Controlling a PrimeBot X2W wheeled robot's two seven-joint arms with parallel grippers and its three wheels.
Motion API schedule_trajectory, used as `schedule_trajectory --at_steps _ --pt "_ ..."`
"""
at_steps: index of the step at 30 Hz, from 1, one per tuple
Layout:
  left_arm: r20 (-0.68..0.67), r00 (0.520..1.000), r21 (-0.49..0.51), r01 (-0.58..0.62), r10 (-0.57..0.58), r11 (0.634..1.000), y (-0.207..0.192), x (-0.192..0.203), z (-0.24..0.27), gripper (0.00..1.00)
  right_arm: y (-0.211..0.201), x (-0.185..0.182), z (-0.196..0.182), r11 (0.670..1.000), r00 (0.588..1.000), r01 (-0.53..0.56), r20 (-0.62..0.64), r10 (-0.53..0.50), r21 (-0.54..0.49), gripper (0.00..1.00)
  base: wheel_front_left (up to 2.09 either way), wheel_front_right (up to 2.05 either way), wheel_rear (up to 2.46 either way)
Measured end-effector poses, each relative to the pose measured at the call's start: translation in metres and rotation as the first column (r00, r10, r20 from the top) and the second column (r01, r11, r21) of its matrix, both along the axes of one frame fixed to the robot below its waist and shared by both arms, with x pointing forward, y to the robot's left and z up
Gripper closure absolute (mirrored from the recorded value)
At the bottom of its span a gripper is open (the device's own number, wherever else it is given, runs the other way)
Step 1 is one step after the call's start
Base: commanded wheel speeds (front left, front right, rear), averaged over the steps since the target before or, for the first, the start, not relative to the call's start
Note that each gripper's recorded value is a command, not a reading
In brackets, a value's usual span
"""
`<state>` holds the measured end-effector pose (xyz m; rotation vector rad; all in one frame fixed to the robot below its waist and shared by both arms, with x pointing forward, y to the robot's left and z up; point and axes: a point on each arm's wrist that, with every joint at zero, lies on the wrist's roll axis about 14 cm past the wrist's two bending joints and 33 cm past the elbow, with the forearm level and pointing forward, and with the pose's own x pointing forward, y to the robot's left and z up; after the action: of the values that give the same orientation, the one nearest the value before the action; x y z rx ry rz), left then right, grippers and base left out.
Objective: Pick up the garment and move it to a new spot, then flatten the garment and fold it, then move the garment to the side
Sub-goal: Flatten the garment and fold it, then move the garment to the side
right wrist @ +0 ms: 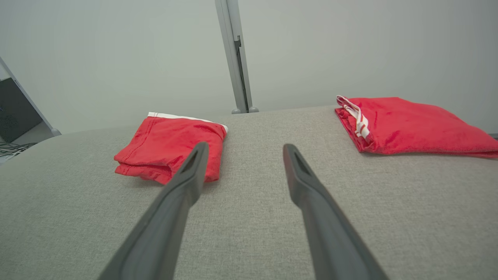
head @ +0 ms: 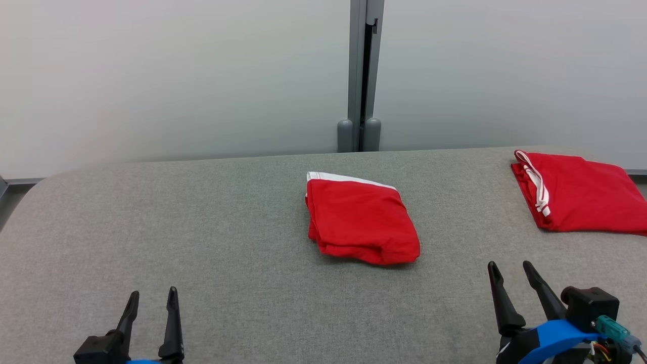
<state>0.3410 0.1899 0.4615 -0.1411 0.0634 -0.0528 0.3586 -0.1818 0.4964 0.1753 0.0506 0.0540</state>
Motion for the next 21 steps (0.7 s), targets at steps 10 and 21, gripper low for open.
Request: schedule_trajectory --at_steps 10,21 --pt "-0.037 0.999 0.014 -0.003 0.004 1.0 0.004 -0.004 -0.01 0.0 0.005 -0.001 -0.008 1.0 1.0 -0.015 -0.022 0.015 -0.001 0.0 0.0 0.0 0.0" --pt "-0.049 0.999 0.02 -0.011 0.012 1.0 0.006 -0.005 -0.014 0.0 0.01 0.001 -0.012 1.0 0.999 -0.028 -0.036 0.028 0.005 0.0 0.0 0.0 0.0"
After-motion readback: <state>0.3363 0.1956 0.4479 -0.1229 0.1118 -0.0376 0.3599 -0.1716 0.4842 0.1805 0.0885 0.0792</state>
